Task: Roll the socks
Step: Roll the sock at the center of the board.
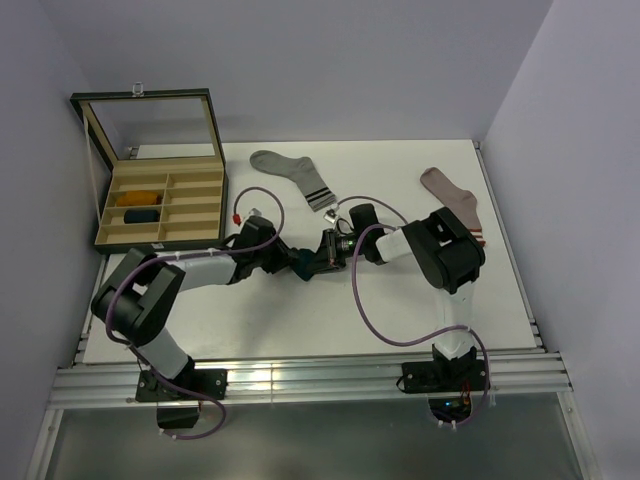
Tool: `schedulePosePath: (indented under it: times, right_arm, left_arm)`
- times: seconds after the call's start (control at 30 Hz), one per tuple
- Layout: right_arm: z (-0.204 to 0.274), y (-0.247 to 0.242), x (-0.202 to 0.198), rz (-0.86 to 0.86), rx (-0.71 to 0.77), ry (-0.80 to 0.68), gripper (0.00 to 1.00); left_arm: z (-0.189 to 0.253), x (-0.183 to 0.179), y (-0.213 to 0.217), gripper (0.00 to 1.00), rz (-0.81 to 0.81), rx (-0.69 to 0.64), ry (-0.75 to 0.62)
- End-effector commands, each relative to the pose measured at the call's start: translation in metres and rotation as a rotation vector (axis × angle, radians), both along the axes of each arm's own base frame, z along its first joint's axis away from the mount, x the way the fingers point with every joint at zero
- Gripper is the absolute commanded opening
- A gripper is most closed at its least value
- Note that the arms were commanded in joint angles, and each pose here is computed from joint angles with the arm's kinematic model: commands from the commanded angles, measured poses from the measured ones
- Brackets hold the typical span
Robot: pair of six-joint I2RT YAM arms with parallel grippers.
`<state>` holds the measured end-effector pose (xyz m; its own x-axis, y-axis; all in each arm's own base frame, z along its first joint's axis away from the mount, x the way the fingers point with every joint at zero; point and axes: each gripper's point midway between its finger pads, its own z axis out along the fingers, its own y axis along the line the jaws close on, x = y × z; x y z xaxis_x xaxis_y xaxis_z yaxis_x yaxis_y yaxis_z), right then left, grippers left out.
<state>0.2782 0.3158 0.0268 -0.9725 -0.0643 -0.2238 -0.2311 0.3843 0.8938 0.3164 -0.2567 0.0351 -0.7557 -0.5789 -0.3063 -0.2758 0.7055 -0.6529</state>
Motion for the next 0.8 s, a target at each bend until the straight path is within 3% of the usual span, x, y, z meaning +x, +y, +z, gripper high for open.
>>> schedulePosePath:
  times: [0.0, 0.17, 0.37, 0.57, 0.77]
  right_arm:
    - [-0.04, -0.018, -0.015, -0.054, -0.169, 0.095, 0.06]
    - [-0.02, -0.021, -0.007, -0.072, -0.232, -0.083, 0.25]
    - [0.015, -0.03, 0.008, -0.182, -0.438, -0.446, 0.5]
    - [0.046, -0.029, 0.017, -0.296, -0.591, -0.777, 0.57]
    - [0.068, -0.008, 0.013, -0.327, -0.659, -1.011, 0.58]
  left_arm:
    - [-0.017, -0.006, 0.004, 0.3, -0.029, 0.077, 0.053]
    - [-0.019, -0.009, 0.005, 0.12, -0.094, 0.161, 0.09]
    - [-0.011, -0.004, 0.009, 0.08, -0.15, 0.286, 0.093]
    - [-0.004, -0.004, 0.013, 0.09, -0.192, 0.359, 0.104]
    - [-0.004, -0.002, 0.01, 0.09, -0.223, 0.379, 0.116]
